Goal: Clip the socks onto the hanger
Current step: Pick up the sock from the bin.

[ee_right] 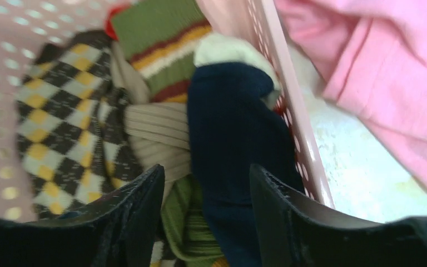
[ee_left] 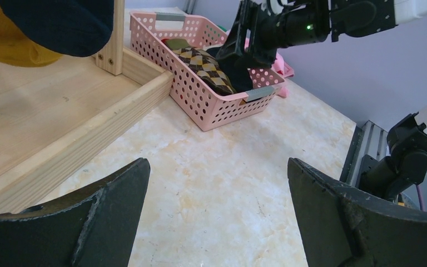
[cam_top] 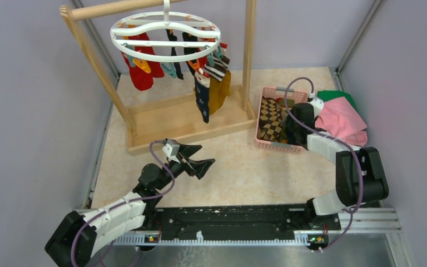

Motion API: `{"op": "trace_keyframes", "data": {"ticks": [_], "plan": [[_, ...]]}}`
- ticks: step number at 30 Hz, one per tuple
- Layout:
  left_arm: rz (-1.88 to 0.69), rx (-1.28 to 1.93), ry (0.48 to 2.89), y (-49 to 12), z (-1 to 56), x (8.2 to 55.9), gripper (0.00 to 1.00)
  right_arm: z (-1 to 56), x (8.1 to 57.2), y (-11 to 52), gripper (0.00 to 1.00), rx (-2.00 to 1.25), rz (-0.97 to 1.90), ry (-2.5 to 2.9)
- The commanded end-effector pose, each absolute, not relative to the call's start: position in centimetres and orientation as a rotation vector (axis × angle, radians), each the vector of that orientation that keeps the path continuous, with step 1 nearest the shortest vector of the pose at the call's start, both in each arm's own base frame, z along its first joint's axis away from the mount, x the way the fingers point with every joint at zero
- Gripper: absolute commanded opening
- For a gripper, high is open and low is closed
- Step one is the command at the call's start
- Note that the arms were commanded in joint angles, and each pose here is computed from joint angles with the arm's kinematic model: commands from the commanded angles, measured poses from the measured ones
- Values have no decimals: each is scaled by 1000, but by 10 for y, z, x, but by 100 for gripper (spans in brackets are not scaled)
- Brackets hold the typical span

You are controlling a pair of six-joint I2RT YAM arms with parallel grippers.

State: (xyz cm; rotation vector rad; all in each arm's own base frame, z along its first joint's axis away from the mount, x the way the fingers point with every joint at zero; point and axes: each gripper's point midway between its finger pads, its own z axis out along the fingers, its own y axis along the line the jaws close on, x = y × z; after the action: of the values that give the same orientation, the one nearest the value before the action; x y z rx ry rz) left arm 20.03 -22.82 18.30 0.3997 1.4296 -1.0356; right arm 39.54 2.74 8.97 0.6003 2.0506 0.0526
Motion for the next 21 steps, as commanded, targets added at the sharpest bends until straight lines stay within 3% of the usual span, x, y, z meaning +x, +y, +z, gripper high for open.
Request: {"op": "trace_keyframes", "data": {"ticks": [1,6,9,13,15,21], "plan": [[-1045,397,1366,-226,198,198,99,86,405,22,53,673,63,2053],[-1037,395,1366,-225,198,198,99,69,408,19,44,700,34,2075],[-1038,401,1365,-226,198,198,99,64,411,22,23,693,53,2078],[-1041,403,1365,-227,199,198,99,82,410,22,5,676,80,2026],[-1040,401,1364,-226,200,198,99,98,407,21,0,661,90,1984],[-1051,410,1366,-229,201,199,99,172,398,23,0,558,174,1780]]}}
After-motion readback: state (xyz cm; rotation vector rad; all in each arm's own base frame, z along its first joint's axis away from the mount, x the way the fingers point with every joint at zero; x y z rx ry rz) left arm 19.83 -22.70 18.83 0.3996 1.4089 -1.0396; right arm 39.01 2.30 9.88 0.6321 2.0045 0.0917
